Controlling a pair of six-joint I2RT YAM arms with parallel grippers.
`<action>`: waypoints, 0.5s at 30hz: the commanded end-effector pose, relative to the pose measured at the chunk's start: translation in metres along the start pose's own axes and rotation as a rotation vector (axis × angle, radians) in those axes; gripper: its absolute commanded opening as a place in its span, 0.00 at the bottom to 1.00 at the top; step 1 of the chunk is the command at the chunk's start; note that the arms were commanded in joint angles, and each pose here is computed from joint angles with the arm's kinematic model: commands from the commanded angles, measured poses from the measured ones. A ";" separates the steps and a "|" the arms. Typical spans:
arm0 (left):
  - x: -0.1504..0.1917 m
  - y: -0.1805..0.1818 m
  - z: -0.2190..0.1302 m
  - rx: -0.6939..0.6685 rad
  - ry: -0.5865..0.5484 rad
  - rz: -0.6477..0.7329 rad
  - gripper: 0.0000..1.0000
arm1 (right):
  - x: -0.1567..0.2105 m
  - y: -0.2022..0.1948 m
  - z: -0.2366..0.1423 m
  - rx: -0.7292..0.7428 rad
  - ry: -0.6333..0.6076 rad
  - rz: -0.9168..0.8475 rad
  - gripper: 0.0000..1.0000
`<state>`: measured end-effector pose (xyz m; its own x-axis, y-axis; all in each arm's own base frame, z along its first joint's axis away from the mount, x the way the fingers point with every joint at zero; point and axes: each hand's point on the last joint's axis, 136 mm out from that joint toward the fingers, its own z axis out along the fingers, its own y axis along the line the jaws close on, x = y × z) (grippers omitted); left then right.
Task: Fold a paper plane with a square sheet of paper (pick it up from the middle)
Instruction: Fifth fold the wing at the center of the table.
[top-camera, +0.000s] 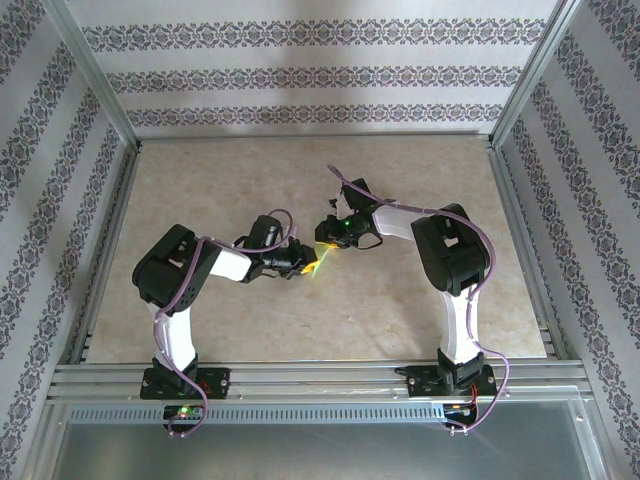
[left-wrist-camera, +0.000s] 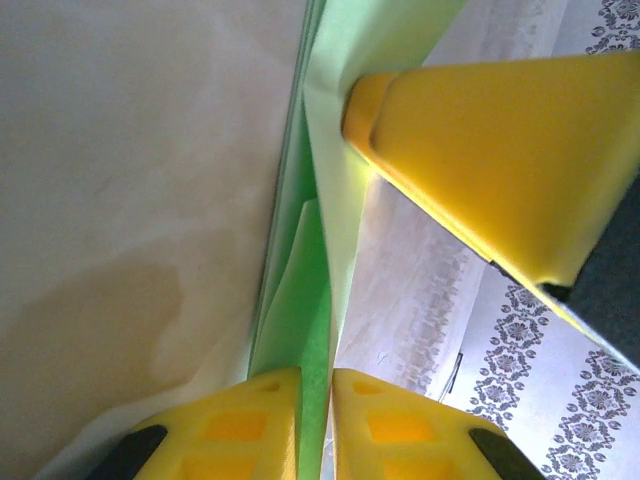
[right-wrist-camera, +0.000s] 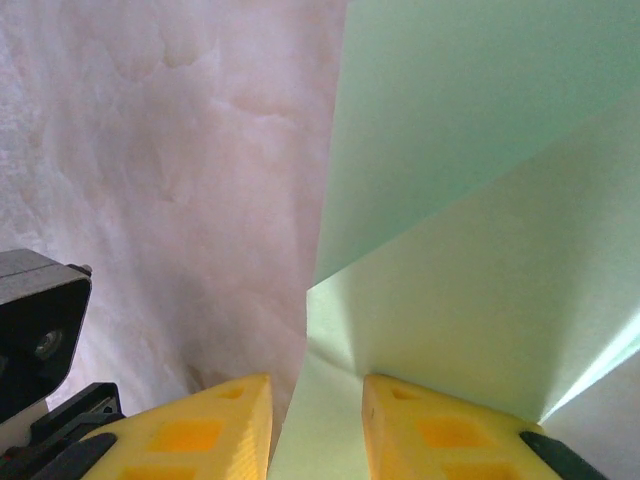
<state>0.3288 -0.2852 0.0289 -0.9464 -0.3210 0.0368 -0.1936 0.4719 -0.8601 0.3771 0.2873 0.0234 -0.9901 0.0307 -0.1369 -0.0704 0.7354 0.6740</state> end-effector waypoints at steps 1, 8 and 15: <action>0.013 0.020 -0.007 -0.076 0.023 -0.058 0.16 | 0.006 -0.029 0.008 0.086 0.023 0.068 0.32; 0.005 0.006 -0.028 -0.143 -0.054 0.007 0.21 | 0.007 -0.030 0.008 0.088 0.028 0.076 0.32; -0.003 -0.038 -0.038 -0.079 -0.098 0.125 0.19 | 0.008 -0.031 0.008 0.090 0.030 0.086 0.32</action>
<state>0.3255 -0.2663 0.0708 -0.9310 -0.3586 -0.0686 -0.1522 0.5519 -0.8199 0.3774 0.2871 0.0232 -0.9912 0.0447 -0.1247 -0.0520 0.7349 0.6762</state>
